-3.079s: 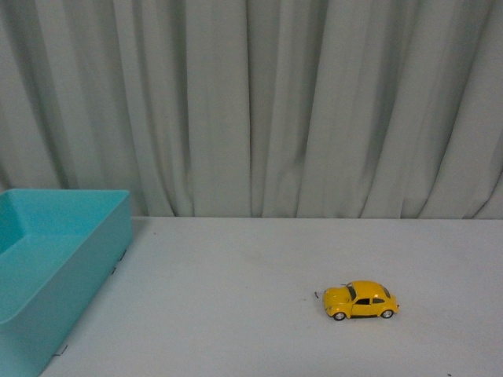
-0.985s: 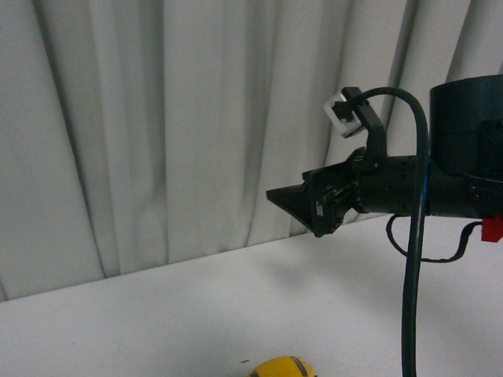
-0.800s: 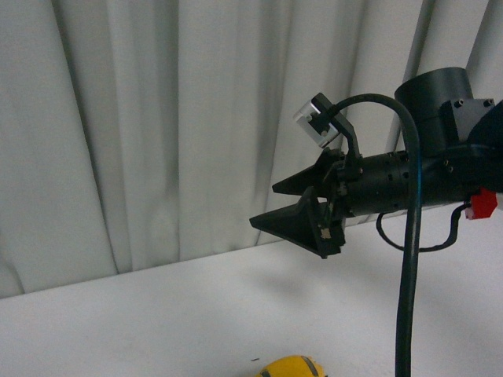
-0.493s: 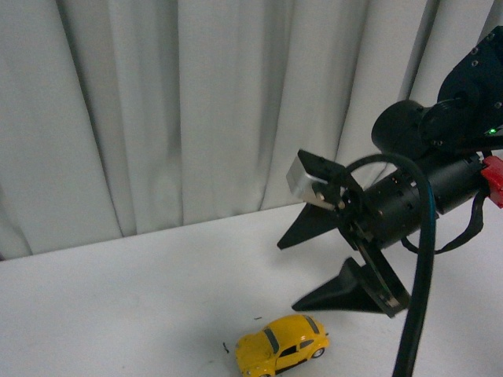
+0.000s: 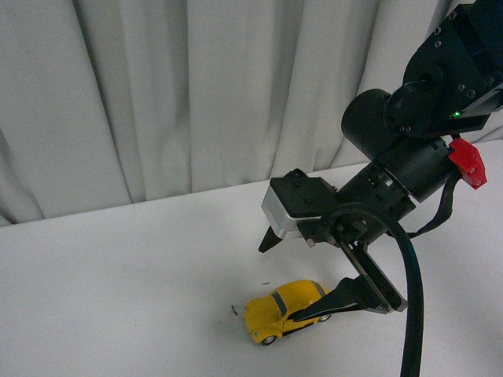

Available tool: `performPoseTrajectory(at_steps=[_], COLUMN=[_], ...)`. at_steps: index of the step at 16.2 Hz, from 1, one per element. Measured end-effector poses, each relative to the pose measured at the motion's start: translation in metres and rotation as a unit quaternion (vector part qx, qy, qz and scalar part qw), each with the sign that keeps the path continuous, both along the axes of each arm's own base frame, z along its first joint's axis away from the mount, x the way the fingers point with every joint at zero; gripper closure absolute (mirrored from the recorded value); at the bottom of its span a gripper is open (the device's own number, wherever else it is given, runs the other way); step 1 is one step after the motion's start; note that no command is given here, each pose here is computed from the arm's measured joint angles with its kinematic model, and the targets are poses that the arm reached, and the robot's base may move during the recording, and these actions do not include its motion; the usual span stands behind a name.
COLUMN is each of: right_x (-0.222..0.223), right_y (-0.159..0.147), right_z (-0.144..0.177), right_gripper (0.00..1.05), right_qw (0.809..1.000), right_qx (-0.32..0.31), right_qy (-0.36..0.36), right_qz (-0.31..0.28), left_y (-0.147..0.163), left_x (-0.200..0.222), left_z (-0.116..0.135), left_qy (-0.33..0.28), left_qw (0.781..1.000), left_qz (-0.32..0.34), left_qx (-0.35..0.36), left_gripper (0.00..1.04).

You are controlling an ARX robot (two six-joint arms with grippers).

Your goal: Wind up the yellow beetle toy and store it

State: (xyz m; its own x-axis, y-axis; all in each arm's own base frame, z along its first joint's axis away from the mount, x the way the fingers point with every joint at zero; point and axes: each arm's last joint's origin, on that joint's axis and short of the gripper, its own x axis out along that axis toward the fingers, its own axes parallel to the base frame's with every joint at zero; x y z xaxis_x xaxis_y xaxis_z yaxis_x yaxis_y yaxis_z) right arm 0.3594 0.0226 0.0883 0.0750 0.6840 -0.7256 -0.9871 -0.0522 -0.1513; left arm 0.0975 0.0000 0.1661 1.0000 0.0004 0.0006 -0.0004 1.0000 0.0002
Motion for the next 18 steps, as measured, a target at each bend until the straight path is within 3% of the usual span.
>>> performPoseTrajectory(at_steps=[6,12,16,18], right_x=[-0.005,-0.01,-0.008,-0.001], right_y=[0.003,0.005,0.005,0.006], right_z=[-0.021,-0.033,-0.035,-0.032], right_gripper=[0.07,0.09,0.54,0.61], right_qw=[0.997,0.996,0.995,0.995], right_qx=[-0.051,-0.069,-0.071,-0.068], right_qy=[0.035,0.042,0.048,0.051], right_qz=[-0.042,-0.042,-0.041,-0.045], left_y=[0.0,0.0,0.0,0.0], left_x=[0.0,0.0,0.0,0.0], left_z=[0.0,0.0,0.0,0.0], left_qy=[0.0,0.0,0.0,0.0], left_qw=[1.0,1.0,1.0,1.0], left_qz=[0.0,0.0,0.0,0.0], left_qx=[0.0,0.0,0.0,0.0], left_gripper=[0.07,0.07,0.07,0.07])
